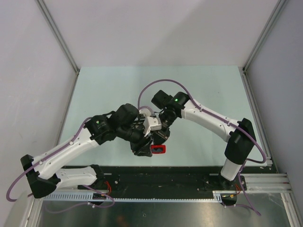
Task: Organize the sunglasses
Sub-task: Pass from the right arm to the left
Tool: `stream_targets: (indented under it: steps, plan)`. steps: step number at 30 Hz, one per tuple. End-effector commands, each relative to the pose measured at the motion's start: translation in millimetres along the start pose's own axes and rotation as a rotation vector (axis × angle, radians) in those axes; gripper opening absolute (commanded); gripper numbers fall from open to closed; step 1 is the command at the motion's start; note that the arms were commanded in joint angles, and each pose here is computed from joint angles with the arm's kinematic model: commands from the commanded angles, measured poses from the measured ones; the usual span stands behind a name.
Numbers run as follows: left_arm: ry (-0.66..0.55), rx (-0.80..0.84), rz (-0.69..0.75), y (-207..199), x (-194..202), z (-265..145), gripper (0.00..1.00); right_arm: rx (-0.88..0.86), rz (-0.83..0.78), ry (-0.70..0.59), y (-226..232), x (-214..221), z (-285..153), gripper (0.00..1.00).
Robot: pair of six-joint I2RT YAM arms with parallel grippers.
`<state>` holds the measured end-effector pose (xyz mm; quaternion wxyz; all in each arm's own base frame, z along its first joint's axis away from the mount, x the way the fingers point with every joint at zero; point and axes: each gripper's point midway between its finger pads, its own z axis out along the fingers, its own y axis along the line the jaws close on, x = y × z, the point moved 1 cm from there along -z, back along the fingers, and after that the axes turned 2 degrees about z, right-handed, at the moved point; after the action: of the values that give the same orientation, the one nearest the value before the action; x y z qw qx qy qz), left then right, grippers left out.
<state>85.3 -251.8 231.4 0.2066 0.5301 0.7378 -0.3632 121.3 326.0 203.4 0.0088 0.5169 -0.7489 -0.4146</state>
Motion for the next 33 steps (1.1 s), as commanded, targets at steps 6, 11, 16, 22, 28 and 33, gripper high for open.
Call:
stream_targets:
  steps: [6,11,16,22,28,33]
  plan:
    - [0.079,0.053,0.036,-8,17,12,0.61,-0.031,-0.085,-0.097,20,-18,-15,0.00]
    - [0.074,0.006,0.038,-2,13,10,0.47,-0.068,-0.073,-0.118,25,-21,-18,0.00]
    - [0.029,-0.016,0.054,-4,2,0,0.40,-0.101,-0.065,-0.147,31,-24,-25,0.00]
    - [-0.006,-0.041,0.072,-5,-5,-8,0.39,-0.121,-0.062,-0.190,34,-29,-34,0.00]
    - [-0.050,-0.041,0.106,-10,-18,-18,0.29,-0.117,-0.060,-0.179,31,-24,-32,0.00]
    - [-0.034,0.005,0.099,-15,-14,-13,0.21,-0.107,-0.073,-0.186,33,-25,-35,0.00]
